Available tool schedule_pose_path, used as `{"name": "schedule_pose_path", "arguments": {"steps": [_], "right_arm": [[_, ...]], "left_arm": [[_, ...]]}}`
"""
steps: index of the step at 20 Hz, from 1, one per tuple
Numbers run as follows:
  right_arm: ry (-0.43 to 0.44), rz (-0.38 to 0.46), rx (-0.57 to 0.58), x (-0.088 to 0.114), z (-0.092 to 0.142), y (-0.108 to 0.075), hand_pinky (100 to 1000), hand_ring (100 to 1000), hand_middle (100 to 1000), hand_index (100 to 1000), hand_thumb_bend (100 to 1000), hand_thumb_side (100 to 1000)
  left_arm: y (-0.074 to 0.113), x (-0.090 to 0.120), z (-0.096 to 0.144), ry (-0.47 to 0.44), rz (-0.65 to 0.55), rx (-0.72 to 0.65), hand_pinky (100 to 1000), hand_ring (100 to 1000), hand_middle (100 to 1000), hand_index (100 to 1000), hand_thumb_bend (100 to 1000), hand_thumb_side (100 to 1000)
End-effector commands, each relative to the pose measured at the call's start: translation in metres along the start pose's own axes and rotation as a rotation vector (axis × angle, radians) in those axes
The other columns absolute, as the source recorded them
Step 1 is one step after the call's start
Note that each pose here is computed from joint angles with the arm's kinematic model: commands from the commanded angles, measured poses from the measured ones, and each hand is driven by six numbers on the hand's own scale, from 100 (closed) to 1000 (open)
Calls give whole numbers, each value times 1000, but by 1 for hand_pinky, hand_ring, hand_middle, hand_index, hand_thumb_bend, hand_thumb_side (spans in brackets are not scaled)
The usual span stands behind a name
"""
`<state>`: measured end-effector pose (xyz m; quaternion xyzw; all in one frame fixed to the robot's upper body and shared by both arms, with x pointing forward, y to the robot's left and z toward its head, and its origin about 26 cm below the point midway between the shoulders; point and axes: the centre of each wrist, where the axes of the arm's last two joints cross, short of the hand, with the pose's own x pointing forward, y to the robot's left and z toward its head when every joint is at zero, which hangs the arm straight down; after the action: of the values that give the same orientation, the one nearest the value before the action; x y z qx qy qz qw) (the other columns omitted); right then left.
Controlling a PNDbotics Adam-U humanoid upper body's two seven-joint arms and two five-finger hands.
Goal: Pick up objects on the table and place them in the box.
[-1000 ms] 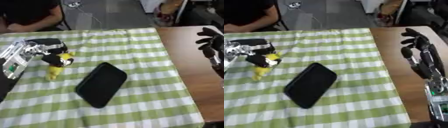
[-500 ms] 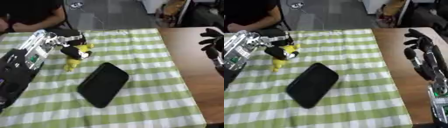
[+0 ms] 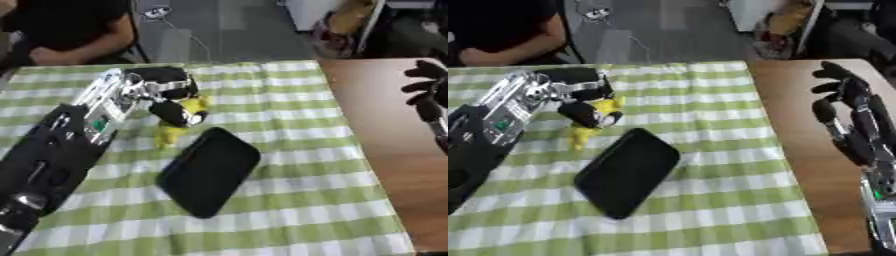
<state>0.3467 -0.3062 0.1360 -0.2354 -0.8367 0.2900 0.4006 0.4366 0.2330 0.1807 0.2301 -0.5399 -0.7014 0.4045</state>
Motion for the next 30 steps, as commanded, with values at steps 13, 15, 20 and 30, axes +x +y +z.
{"name": "schedule_pose_path", "arguments": {"steps": [13, 15, 20, 30], "right_arm": [[-37, 21, -11, 7, -8, -9, 582, 687, 779, 938, 662, 1000], [-38, 21, -10, 7, -8, -8, 583, 688, 779, 938, 660, 1000], [-39, 21, -8, 7, -8, -8, 582, 687, 779, 938, 662, 1000], [-40, 20, -6, 7, -8, -8, 582, 686, 779, 938, 662, 1000]], "left_arm": [[5, 16, -9, -64, -19, 9, 100, 100, 100, 205, 100, 489], [3, 19, -11, -79, -19, 3, 100, 100, 100, 205, 100, 412], [-4, 24, -14, -104, -10, -20, 100, 100, 100, 204, 100, 495], [-20, 25, -20, -112, 16, -54, 100, 100, 100, 204, 100, 501]]}}
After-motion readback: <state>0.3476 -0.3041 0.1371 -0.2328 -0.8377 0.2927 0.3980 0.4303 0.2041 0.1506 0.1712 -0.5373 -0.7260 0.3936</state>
